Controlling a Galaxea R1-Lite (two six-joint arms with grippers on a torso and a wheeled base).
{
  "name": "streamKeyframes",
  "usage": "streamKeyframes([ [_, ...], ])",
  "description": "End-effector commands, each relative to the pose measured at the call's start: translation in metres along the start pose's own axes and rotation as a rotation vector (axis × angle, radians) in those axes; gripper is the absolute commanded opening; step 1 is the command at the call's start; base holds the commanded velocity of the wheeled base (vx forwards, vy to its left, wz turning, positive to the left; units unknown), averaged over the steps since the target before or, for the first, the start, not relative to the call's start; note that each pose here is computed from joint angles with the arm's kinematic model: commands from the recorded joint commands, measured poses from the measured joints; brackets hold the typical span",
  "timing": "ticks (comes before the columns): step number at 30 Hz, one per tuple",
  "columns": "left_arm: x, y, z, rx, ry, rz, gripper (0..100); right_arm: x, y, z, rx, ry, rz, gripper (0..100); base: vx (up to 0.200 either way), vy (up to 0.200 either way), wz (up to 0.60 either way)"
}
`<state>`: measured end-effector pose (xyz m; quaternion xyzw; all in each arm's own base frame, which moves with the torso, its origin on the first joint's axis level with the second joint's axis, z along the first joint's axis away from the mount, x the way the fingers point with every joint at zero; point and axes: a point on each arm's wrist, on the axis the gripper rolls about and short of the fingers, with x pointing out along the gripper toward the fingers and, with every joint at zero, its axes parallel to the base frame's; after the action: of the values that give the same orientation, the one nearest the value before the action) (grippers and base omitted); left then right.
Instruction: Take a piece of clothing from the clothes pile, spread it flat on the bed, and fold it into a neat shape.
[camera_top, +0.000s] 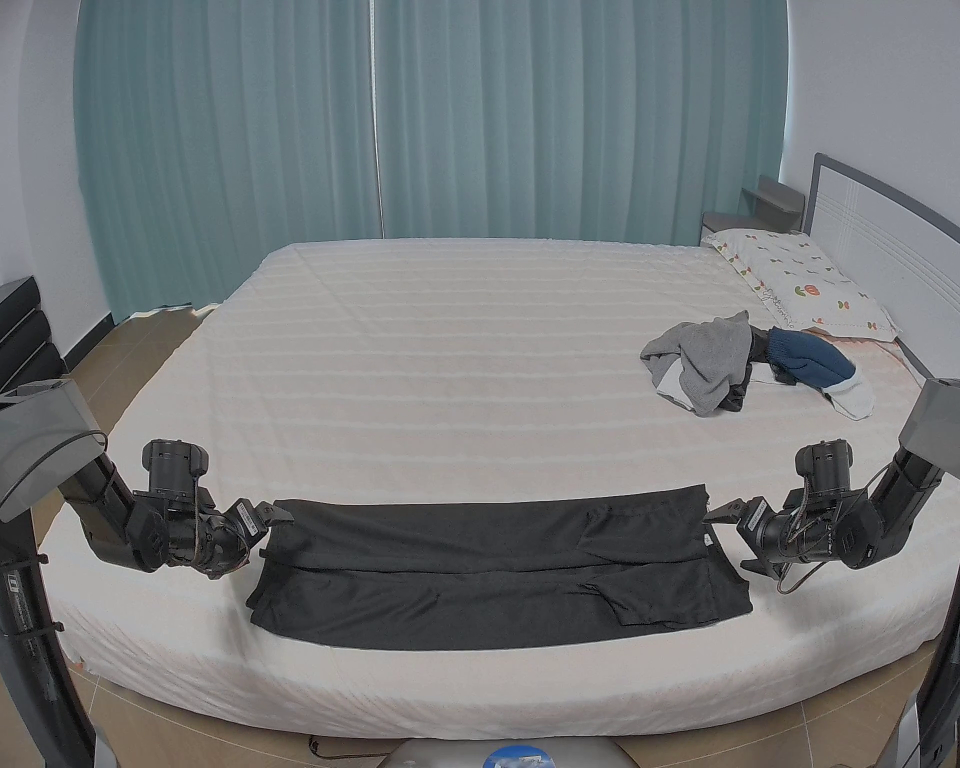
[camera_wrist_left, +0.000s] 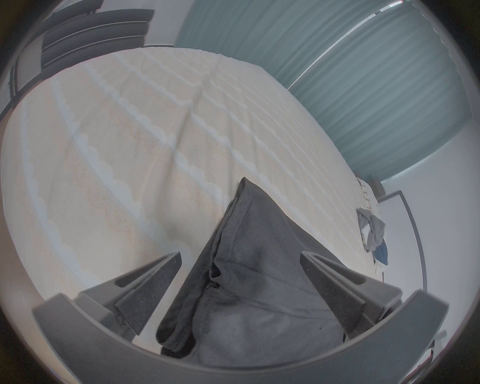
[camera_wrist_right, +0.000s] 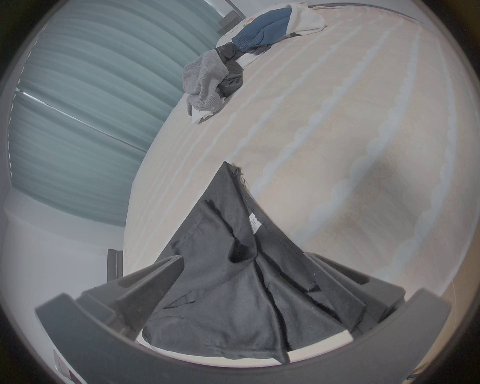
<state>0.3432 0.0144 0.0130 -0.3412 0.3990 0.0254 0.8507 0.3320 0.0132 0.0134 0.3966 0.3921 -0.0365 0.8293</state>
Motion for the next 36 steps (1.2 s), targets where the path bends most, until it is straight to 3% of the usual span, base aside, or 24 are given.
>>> streamKeyframes([
  [1,0.000,0.007,0.006,0.059,0.000,-0.014,100,-0.001,0.001,0.000,-0.002,0.005,0.009,100,0.000,0.000,0.00],
  [13,0.037,0.010,0.004,0.315,0.045,-0.038,100,0.001,0.002,-0.003,-0.006,0.013,0.008,100,0.000,0.000,0.00],
  [24,0.043,-0.001,-0.002,0.389,0.058,-0.076,100,0.001,0.003,-0.005,-0.010,0.018,0.009,100,0.000,0.000,0.00],
  [35,0.047,0.004,-0.009,0.435,0.046,-0.072,100,0.001,0.004,-0.006,-0.013,0.022,0.010,100,0.000,0.000,0.00],
  [36,0.046,0.005,-0.010,0.433,0.050,-0.070,0,0.001,0.004,-0.006,-0.013,0.020,0.011,100,0.000,0.000,0.00],
])
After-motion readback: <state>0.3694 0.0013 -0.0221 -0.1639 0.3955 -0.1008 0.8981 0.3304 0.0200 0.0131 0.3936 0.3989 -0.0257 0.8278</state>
